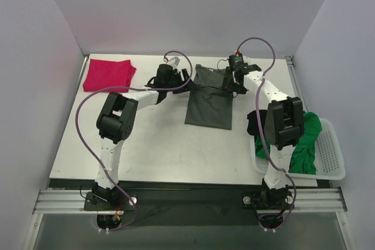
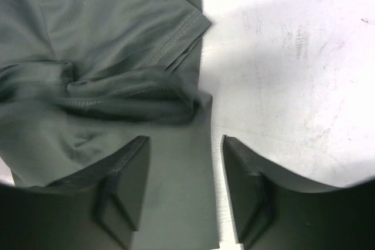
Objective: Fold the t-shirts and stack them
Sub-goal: Fold the folded rectangular tshirt in 1/3 of the way, then grab one side of the 2/3 rectangular tshirt with both arms
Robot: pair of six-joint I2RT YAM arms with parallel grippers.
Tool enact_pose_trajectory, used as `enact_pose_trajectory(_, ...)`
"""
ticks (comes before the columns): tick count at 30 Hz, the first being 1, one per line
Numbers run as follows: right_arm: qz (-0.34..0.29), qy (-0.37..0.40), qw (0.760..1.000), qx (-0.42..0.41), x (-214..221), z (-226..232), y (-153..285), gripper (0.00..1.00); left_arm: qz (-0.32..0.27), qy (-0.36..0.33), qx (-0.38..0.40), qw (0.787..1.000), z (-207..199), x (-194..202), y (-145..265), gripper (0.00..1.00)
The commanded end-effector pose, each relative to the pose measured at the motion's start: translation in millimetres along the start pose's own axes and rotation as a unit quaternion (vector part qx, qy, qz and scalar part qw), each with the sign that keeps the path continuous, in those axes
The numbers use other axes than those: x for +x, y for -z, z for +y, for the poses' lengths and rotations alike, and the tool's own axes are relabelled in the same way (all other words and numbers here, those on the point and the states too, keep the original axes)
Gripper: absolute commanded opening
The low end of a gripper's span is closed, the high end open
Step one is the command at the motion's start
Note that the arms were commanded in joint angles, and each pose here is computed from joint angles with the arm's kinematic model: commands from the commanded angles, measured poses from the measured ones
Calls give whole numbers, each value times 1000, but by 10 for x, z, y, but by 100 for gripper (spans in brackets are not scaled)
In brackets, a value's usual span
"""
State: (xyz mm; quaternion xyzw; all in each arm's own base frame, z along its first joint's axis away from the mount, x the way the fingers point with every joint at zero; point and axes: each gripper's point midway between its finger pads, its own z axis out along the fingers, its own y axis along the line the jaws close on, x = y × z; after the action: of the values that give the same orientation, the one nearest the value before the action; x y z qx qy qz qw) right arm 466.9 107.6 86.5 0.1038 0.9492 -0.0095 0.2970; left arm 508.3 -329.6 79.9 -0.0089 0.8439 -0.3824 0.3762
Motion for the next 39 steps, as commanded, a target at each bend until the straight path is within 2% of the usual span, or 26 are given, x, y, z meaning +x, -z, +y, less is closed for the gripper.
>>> enact_pose_trajectory(1, -11, 8, 1000, 0, -107, -38, 238, 56, -53, -42, -25, 997, -109, -351, 222, 75)
enact_pose_trajectory(4, -25, 16, 1000, -2, -93, -27, 422, 57, -94, -83, -57, 990, -221, -366, 504, 79)
enact_pose_trajectory(6, -25, 31, 999, -7, 10, 46, 503, 57, -116, -117, -83, 983, -328, -217, 712, 80)
enact_pose_trajectory(7, -29, 36, 999, -13, 28, 92, 573, 57, -154, -126, -85, 976, -473, -345, 865, 82)
enact_pose_trajectory(8, -31, 39, 999, -17, 53, 123, 607, 57, -142, -137, -91, 976, -422, -112, 909, 82)
enact_pose_trajectory(9, -27, 49, 998, -20, 143, 176, 620, 57, -142, -147, -78, 976, -571, 16, 934, 82)
enact_pose_trajectory(11, -27, 49, 998, -24, 201, 212, 650, 57, -157, -151, -52, 974, -758, 103, 1017, 83)
enact_pose_trajectory(14, -5, 46, 998, -35, 417, 251, 609, 56, -127, -148, -23, 980, -843, 410, 974, 83)
enact_pose_trajectory(18, 11, 43, 999, -31, 743, 168, 580, 56, -98, -143, -56, 983, -591, 669, 983, 83)
enact_pose_trajectory(23, 24, 32, 999, -33, 1124, -3, 593, 55, -98, -152, -99, 978, -333, 752, 1142, 79)
enact_pose_trajectory(27, 29, 32, 999, -19, 1267, -131, 579, 49, -76, -159, -105, 979, -244, 858, 1139, 75)
enact_pose_trajectory(32, 44, 23, 999, -3, 1400, -264, 492, 44, -60, -144, -123, 980, -115, 938, 1105, 63)
enact_pose_trajectory(39, 57, 14, 998, 2, 1524, -386, 424, 41, -45, -139, -129, 981, -62, 1019, 1062, 60)
